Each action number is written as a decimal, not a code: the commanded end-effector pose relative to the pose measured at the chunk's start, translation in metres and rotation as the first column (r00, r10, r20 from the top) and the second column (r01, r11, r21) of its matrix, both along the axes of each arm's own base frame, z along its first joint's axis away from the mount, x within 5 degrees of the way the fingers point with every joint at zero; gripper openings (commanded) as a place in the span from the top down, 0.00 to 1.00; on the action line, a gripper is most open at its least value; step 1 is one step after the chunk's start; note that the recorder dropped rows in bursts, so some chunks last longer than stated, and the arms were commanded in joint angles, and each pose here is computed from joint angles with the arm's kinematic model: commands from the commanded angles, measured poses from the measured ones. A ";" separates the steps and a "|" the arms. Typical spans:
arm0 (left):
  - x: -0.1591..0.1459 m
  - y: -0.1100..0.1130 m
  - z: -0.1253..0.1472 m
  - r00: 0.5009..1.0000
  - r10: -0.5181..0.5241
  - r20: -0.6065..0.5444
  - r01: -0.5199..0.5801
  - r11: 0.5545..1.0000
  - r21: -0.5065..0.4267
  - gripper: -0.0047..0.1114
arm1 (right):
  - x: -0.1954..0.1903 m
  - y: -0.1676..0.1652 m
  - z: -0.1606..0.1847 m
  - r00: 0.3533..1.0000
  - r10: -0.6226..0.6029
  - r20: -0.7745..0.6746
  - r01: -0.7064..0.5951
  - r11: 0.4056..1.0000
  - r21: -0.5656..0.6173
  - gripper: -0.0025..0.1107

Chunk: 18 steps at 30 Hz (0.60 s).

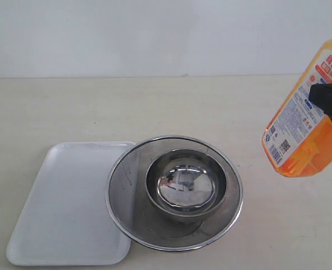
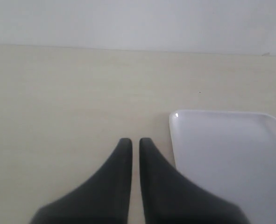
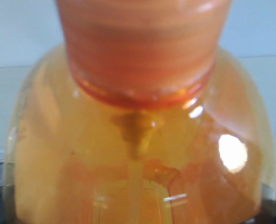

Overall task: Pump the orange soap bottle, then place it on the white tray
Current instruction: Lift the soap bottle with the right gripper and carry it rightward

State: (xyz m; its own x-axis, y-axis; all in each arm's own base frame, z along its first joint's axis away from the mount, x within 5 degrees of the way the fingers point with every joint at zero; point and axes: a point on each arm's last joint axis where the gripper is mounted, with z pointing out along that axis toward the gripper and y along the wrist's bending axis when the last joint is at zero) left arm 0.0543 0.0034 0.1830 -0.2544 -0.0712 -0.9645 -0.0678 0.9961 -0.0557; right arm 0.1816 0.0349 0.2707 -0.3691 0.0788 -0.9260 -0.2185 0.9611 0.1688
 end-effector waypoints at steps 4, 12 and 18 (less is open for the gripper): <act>0.000 0.000 0.000 1.000 -0.006 0.005 0.006 1.000 0.002 0.92 | -0.011 0.004 -0.011 0.998 0.058 -0.020 -0.057 0.998 0.034 0.98; 0.000 0.000 0.000 1.000 -0.006 0.005 0.006 1.000 0.002 0.92 | -0.014 0.005 -0.019 0.997 0.069 -0.044 -0.068 0.997 0.031 0.98; 0.000 0.000 0.000 1.000 -0.006 0.005 0.006 1.000 0.002 0.92 | -0.013 -0.001 -0.021 0.999 0.011 -0.048 -0.011 1.000 0.000 0.98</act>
